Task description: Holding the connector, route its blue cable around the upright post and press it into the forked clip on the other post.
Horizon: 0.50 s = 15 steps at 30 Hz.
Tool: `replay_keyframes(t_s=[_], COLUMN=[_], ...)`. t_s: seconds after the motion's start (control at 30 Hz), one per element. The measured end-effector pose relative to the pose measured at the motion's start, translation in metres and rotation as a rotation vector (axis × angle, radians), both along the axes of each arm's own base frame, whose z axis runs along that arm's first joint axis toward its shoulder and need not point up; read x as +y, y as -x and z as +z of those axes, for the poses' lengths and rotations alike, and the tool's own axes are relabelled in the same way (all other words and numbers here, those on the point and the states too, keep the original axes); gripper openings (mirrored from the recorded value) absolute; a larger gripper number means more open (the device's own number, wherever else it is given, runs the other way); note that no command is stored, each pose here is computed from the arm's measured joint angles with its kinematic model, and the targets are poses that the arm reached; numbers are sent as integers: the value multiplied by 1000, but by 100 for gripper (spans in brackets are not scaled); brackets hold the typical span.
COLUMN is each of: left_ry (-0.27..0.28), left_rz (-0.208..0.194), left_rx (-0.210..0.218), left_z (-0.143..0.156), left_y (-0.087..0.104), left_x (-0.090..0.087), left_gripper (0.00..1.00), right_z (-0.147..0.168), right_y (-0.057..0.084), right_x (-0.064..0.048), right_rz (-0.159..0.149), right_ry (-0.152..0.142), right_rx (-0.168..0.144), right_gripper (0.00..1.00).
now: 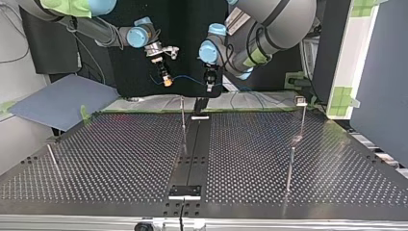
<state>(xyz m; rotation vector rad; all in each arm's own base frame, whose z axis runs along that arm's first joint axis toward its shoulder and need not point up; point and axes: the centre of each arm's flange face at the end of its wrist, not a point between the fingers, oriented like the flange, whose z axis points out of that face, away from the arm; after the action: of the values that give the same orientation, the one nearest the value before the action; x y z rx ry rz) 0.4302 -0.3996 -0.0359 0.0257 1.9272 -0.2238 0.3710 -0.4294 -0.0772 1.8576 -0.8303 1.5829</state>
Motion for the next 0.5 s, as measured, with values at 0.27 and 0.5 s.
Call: replay_keyframes(t_s=[0.27,0.5], left_ry=[28,31], left_rz=[12,14], left_rx=[-35,-48], left_z=[5,6], left_y=[-12,-15], left_x=[-3,-2], left_gripper=[98,98], right_z=[0,0], right_y=[1,2], right_x=[-1,-2], right_rz=[-1,-5], right_ry=[1,0], right_rx=[-1,-4], right_gripper=[0,0])
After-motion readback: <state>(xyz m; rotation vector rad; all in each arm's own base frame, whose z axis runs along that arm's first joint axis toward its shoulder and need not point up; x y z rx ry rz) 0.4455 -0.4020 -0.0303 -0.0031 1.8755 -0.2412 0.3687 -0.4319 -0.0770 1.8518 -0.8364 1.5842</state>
